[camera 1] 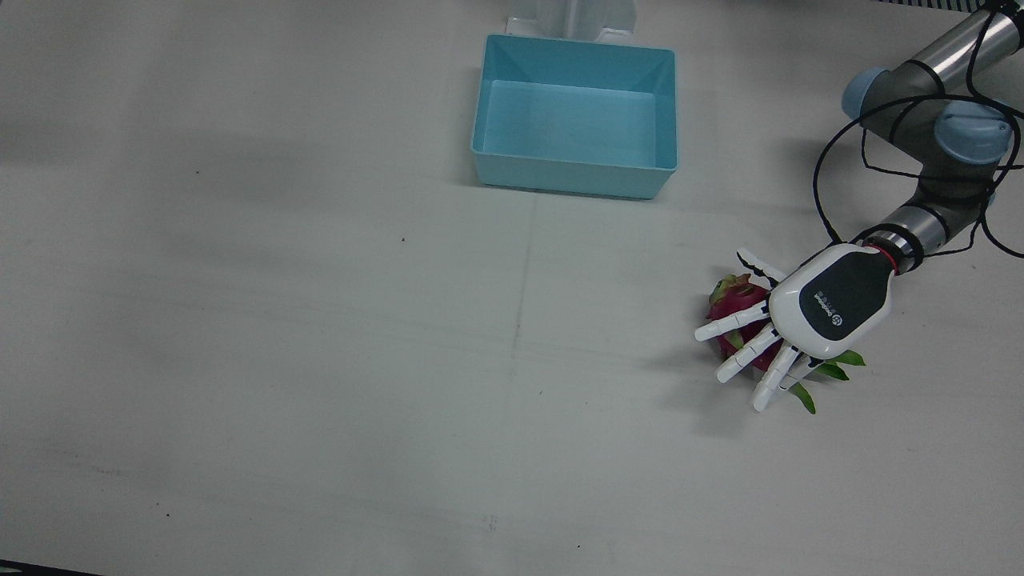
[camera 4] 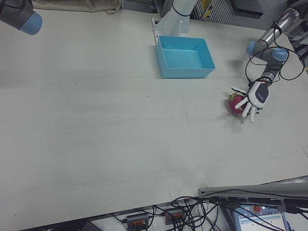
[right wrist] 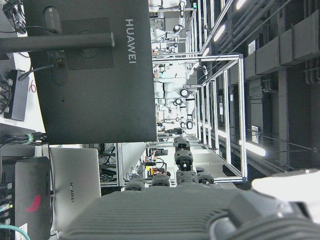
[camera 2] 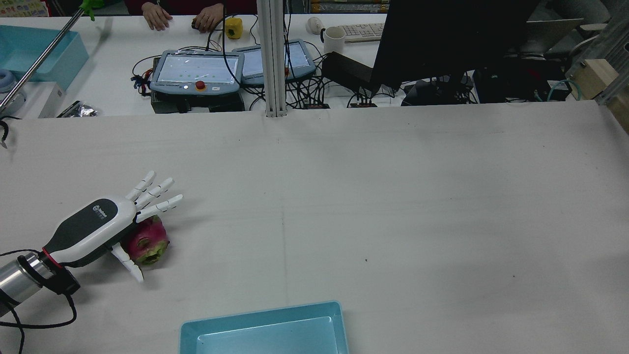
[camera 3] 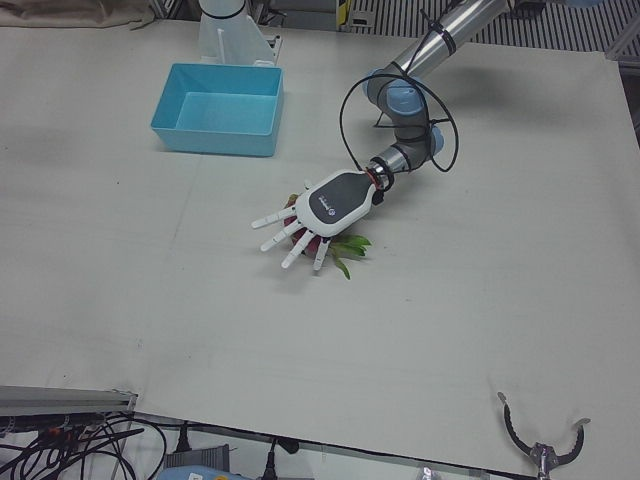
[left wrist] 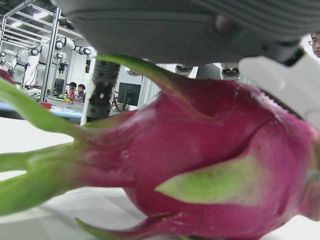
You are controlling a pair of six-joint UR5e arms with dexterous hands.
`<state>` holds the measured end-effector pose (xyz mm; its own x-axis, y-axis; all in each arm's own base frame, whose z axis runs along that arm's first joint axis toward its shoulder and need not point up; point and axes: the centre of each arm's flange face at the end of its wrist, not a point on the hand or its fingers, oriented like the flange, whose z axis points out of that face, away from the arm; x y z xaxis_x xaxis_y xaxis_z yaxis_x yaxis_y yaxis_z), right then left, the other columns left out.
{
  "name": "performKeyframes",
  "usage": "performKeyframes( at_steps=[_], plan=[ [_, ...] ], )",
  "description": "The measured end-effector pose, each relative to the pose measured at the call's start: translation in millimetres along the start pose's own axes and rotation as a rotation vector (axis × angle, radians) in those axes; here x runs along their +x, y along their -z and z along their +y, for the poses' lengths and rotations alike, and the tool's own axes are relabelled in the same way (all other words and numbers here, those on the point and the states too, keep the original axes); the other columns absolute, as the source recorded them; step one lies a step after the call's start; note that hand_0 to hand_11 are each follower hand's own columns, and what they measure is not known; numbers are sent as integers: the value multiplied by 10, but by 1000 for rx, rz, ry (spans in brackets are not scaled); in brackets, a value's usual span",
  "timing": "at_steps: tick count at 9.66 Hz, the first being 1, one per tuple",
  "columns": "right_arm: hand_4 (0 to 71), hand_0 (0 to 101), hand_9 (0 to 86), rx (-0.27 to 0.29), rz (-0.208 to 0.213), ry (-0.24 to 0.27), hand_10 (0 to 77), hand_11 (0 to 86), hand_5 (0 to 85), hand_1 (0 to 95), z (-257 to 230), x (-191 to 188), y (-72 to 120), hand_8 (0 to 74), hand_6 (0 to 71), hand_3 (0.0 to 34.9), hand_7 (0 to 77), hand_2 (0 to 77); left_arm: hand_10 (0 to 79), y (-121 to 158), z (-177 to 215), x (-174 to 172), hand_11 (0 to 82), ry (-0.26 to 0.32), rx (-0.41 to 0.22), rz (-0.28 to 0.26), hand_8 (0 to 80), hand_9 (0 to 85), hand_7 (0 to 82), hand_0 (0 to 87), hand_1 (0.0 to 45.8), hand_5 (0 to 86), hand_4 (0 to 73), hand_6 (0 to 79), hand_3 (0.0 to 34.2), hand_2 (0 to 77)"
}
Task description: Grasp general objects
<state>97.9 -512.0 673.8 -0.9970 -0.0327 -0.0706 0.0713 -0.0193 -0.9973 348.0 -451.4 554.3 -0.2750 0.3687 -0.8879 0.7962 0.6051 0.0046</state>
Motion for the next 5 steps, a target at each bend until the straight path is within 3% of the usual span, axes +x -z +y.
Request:
performKeyframes(
  at_steps=[4,5],
  plan=[
    [0,0,11,0,1,0,0,5,0,60,0,3,-1,0,0,0,0,16,644,-63,92,-9,5,6,-10,6,38,11,44,416,0,22,0,11,301,11],
    [0,0,11,-1,0,0,0,5,0,60,0,2,-1,0,0,0,0,16,644,-69,100,-13,5,7,-10,7,54,11,44,415,0,22,0,11,287,11]
  ],
)
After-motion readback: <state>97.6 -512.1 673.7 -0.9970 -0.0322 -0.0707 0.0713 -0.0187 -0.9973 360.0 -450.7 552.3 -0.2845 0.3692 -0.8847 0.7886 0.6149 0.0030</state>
